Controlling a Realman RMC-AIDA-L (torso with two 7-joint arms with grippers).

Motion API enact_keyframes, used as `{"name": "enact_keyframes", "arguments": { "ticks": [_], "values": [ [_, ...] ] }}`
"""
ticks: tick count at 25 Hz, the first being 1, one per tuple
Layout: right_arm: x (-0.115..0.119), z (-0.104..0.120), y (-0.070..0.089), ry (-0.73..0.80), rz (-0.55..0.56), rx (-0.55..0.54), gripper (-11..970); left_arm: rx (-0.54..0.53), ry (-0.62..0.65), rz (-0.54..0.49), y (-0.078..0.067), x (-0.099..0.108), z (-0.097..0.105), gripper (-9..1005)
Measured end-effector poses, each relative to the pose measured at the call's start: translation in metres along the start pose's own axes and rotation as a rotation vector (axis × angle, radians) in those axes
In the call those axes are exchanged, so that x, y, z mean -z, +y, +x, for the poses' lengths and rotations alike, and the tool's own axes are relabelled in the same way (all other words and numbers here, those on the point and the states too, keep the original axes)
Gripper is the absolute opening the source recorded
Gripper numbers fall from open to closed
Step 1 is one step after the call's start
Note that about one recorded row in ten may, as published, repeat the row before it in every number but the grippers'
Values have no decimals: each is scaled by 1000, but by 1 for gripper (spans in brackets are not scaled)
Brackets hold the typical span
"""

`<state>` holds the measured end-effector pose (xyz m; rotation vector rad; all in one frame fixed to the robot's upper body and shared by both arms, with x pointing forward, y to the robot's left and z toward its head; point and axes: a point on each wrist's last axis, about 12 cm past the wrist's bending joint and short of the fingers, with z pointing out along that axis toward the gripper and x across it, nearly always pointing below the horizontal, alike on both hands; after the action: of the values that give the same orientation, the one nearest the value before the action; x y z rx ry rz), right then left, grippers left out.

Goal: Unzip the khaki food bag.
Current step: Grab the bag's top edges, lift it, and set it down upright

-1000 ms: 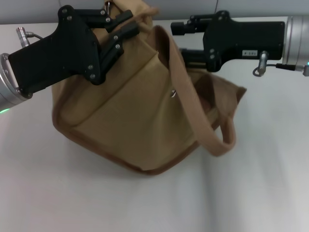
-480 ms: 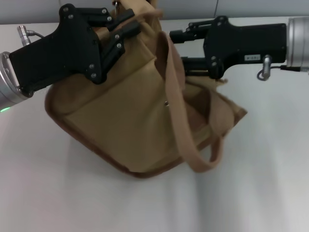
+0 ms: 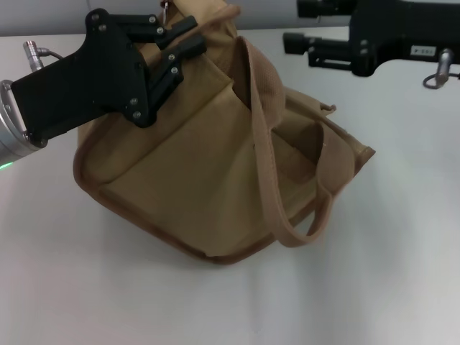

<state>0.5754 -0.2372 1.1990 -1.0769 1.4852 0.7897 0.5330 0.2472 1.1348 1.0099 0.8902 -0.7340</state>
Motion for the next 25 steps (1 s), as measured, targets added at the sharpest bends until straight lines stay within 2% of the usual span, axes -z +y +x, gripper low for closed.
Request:
{"name": "enact_keyframes", "arguments": {
  "ticks": [6,16,25],
  "values": [
    [0,-2,-4,-5,17,2,579,-1,-3,11,0,-2,0,144],
    [-33,0,9,66,-98,43,575,-3,-6,21,1,-4,-1,148],
    [-56,2,10,143,-155,56,572,-6,-5,22,1,-4,-1,152]
  ]
}}
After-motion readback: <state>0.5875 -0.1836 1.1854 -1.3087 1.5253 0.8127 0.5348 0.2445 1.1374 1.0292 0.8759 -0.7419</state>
